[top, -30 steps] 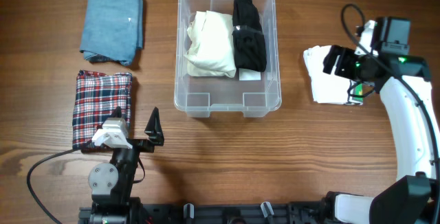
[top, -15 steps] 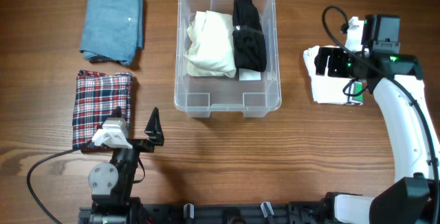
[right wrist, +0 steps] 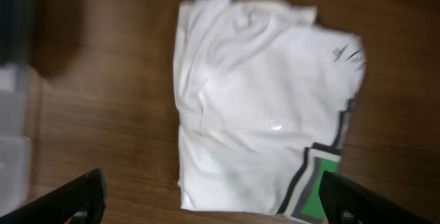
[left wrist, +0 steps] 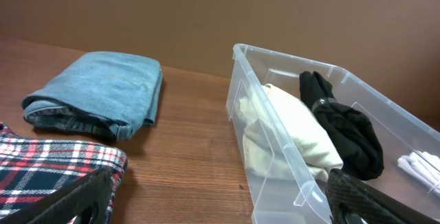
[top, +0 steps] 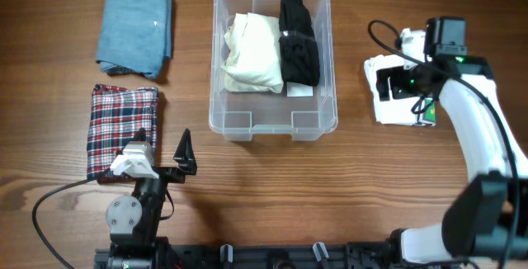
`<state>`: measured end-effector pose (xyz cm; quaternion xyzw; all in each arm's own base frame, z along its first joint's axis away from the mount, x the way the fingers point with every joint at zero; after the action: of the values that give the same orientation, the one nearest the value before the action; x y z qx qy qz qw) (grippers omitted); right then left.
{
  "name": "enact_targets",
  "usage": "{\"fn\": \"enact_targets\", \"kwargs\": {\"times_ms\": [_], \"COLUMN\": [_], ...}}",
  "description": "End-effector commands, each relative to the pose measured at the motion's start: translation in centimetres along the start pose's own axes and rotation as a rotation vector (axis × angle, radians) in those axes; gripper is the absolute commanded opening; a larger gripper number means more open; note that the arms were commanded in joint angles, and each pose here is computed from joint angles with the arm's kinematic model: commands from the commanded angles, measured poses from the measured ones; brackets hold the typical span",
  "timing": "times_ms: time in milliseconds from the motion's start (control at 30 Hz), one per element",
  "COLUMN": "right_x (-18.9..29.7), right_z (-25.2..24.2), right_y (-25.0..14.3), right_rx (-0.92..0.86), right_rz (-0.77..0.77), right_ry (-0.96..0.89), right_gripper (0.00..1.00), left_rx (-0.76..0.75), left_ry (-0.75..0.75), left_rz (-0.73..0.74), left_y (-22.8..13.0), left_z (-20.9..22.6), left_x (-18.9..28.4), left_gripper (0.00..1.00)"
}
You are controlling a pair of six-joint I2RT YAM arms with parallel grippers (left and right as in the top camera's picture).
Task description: Pack container
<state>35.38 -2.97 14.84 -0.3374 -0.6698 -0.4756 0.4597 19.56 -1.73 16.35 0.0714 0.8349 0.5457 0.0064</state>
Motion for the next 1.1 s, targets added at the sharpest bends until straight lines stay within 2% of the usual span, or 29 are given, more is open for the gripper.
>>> {"fn": "enact_targets", "kwargs": {"times_ms": [0, 333, 567, 800, 1067], "right_x": [-2.9, -6.2, -8.9, -9.3, -9.6], "right_z": [-0.3, 1.4, 0.9, -0.4, -0.8], "right_y": [-0.8, -1.3, -2.4, -1.5, -0.3], "right_rx": [0.039, 0.127, 0.123, 0.124, 0.111], "right_rz": [0.107, 0.23, 0.339, 0.308, 0.245], "right_ry": [-0.009, -0.068, -0.183, -0.285, -0.308], "right_gripper": [1.0, 1.0, 1.0, 1.0, 0.98], "left_rx": [0.003, 0.003, 0.003, 0.003, 0.003], "left_ry": [0.012, 0.012, 0.012, 0.012, 0.012], "left_rz": [-0.002, -0.002, -0.002, -0.001, -0.001], "left_y": [-0.1, -0.1, -0.1, -0.1, -0.1], "left_z": [0.3, 0.3, 0.3, 0.3, 0.3], "left_x": [0.0, 0.0, 0.0, 0.0, 0.0], "left_gripper": [1.0, 1.0, 1.0, 1.0, 1.0]}}
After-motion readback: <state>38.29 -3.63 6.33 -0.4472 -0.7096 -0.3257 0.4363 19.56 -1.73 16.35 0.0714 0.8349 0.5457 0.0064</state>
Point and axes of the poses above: each gripper's point midway between its finger pads, its own x axis back along the fingers, its own z axis along the line the jaws close on, y = z × x, the point moved 5 cm from there along x, back along the fingers, and after that the axes turned 9 degrees about x, right-handed, at the moved point
